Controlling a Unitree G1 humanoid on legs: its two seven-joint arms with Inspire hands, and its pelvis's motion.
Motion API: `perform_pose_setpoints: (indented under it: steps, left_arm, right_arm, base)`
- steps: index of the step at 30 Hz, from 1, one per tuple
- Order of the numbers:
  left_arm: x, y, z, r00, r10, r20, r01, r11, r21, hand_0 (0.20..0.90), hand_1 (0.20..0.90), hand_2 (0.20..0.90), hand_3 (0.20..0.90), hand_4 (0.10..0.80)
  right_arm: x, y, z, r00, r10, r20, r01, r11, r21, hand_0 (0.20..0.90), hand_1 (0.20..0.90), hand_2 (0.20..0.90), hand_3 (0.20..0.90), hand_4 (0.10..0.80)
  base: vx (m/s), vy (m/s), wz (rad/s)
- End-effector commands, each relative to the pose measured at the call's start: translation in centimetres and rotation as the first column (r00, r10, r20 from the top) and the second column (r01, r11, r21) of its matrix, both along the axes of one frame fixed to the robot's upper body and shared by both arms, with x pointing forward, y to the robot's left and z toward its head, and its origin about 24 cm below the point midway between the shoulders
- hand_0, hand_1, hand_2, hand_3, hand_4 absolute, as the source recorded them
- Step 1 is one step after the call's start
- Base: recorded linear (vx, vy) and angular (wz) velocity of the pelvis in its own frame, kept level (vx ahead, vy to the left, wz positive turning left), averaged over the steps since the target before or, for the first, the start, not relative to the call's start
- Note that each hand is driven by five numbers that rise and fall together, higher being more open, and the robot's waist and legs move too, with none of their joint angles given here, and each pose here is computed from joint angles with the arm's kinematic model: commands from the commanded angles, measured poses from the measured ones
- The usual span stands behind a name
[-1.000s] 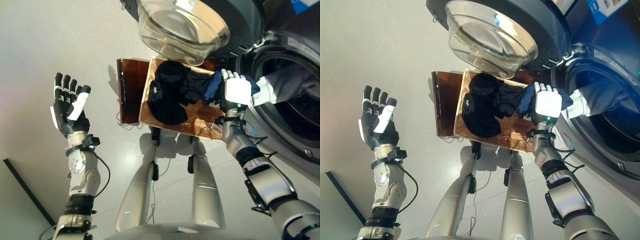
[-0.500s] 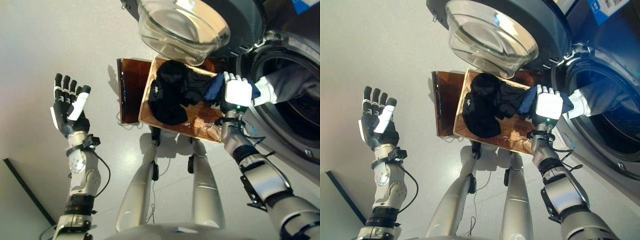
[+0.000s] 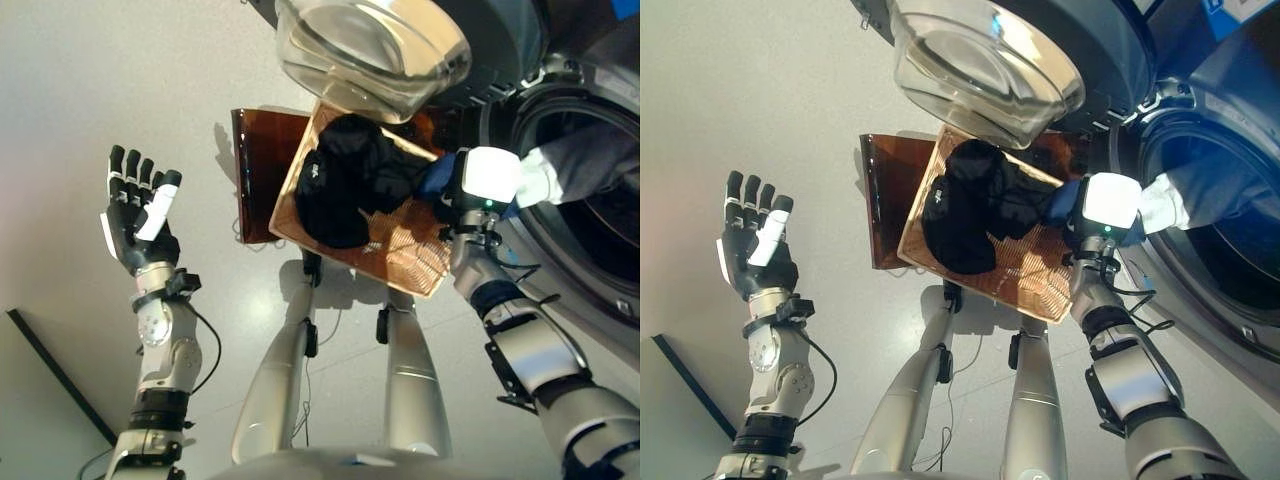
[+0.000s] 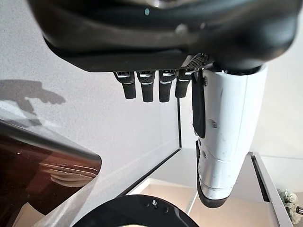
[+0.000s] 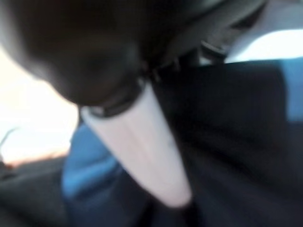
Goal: Pick up the clothes and place them into the washing machine
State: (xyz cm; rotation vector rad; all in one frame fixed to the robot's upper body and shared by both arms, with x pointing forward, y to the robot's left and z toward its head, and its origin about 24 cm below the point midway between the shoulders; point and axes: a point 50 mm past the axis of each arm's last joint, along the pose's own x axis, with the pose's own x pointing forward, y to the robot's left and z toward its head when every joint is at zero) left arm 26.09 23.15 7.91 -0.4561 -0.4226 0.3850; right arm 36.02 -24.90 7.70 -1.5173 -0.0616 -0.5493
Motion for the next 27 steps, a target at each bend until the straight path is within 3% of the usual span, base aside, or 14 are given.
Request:
perform_pose_setpoints:
  steps: [1, 27]
  left_arm:
    - [-1.9, 2.4, 3.9, 0.974, 0.084, 0.210, -0.107, 0.989, 0.099, 0.900, 0.900, 0.900, 0.900, 0.800]
    - [-1.9, 2.6, 3.2, 0.981, 0.080, 0.178, -0.100, 0.989, 0.108, 0.900, 0.900, 0.900, 0.900, 0.800]
  right_arm:
    - [-0.2, 0.3, -0.5, 1.000, 0.010, 0.004, -0.009, 1.000, -0.023, 0.200, 0.200, 0.200, 0.200, 0.300]
    - [0.3, -0.9, 2.6, 0.994, 0.019, 0.107, -0.009, 0.996, -0.093, 0.200, 0.200, 0.200, 0.200, 0.300]
  base:
    - [0.000, 0.000, 0.00]
    - [0.001, 0.000, 0.00]
